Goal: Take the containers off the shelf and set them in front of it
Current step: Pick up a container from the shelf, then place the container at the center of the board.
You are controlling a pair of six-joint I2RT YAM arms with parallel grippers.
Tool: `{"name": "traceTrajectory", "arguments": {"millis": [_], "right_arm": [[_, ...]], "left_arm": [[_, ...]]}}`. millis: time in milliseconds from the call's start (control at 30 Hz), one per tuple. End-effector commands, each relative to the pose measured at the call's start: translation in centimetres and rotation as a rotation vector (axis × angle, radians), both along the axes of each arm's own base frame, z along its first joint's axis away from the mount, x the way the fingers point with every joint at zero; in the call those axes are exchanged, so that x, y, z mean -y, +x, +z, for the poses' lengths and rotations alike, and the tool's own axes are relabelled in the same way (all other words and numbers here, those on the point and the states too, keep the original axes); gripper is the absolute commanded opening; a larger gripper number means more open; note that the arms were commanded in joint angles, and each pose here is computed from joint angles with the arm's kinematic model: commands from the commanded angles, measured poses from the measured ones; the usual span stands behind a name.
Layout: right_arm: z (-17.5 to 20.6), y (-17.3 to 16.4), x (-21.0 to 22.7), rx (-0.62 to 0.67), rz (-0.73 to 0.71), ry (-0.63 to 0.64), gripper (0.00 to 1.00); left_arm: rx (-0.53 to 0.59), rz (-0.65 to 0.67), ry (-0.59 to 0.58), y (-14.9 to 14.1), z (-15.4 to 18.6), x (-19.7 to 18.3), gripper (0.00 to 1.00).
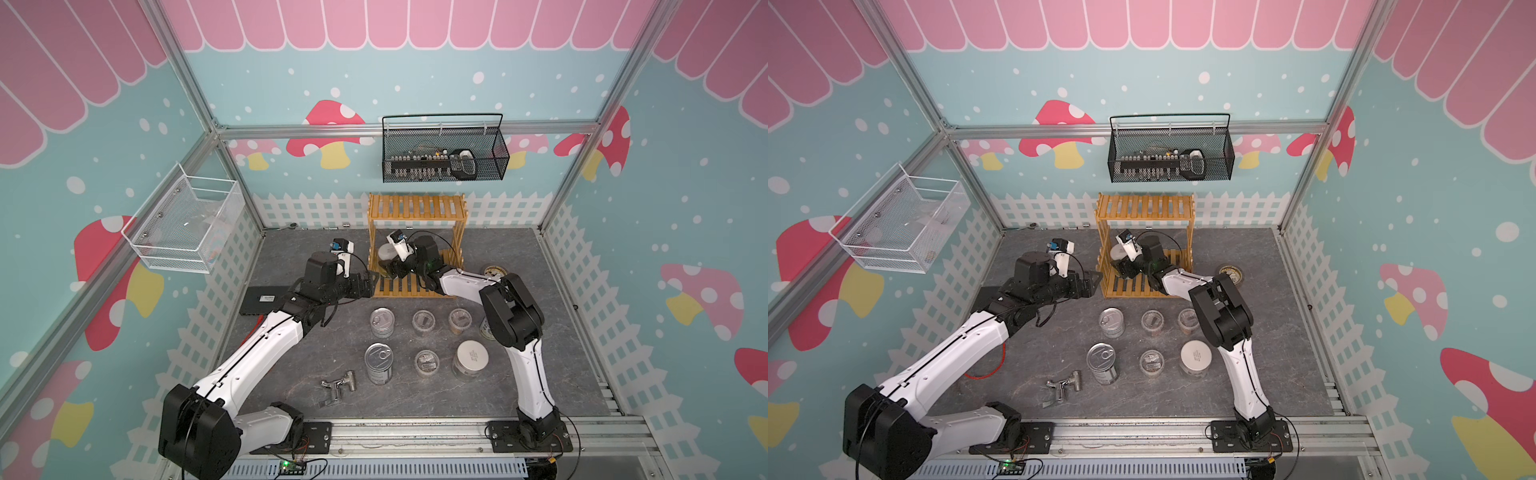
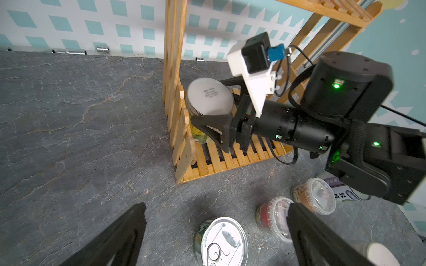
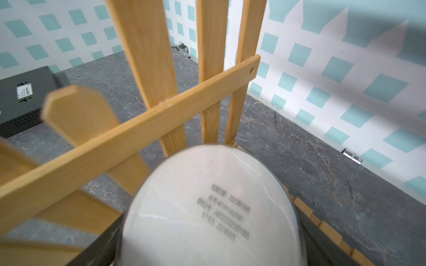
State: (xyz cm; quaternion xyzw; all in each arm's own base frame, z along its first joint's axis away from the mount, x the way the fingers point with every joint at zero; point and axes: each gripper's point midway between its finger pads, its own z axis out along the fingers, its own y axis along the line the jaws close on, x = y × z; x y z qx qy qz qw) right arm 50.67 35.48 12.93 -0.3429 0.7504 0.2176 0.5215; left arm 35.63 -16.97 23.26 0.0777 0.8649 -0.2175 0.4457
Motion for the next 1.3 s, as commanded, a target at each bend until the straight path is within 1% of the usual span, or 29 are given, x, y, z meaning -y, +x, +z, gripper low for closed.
{"name": "traceTrajectory", "arguments": {"millis": [0,100,200,233,367,500,600,667,767,933,1100,1267], "right_arm": [[4.4,-1.5,0.1,0.106,0.037,0.059,0.63],[4.7,-3.4,0.8,0.103,0.053,0.068,0.62],[5.9,-5.5,1.5,0.113,0.063,0.075,0.62],[7.3,-6.5,1.8,0.131,0.071,0.086,0.62],[9.1,-10.1,3.0,0.144,0.087,0.081,0.63],[10.5,-14.1,4.9,0.127,0.094,0.068,0.63],[11.0,-16.9,6.9,0.093,0.068,0.042,0.63],[11.0,-18.3,8.4,0.048,0.033,0.02,0.63],[10.5,-20.0,11.1,-0.01,-0.07,-0.002,0.63],[10.6,-22.3,15.0,-0.09,-0.234,-0.01,0.62],[10.2,-24.2,17.9,-0.176,-0.396,-0.066,0.63],[10.7,-25.5,20.9,-0.224,-0.552,-0.062,0.63]], "left_arm": [[-0.002,-0.003,-0.01,-0.5,0.1,-0.3,0.99],[-0.004,-0.004,-0.017,-0.5,0.0,-0.2,0.99],[0.0,-0.001,-0.024,-0.6,0.0,-0.2,0.99],[0.001,0.0,-0.026,-0.6,0.0,-0.2,0.99],[0.013,0.006,-0.038,-0.4,0.1,-0.2,0.99],[0.026,0.002,-0.055,-0.1,0.5,0.1,0.99],[0.034,-0.003,-0.069,0.1,0.8,0.3,0.99],[0.03,-0.026,-0.082,0.1,0.7,0.8,0.99],[0.015,-0.067,-0.1,-0.1,0.2,1.6,0.99],[-0.001,-0.117,-0.095,-1.0,-0.7,3.0,0.99],[0.012,-0.206,-0.106,-3.0,0.0,5.8,0.99],[0.019,-0.269,-0.122,-4.3,0.6,7.9,0.99]]}}
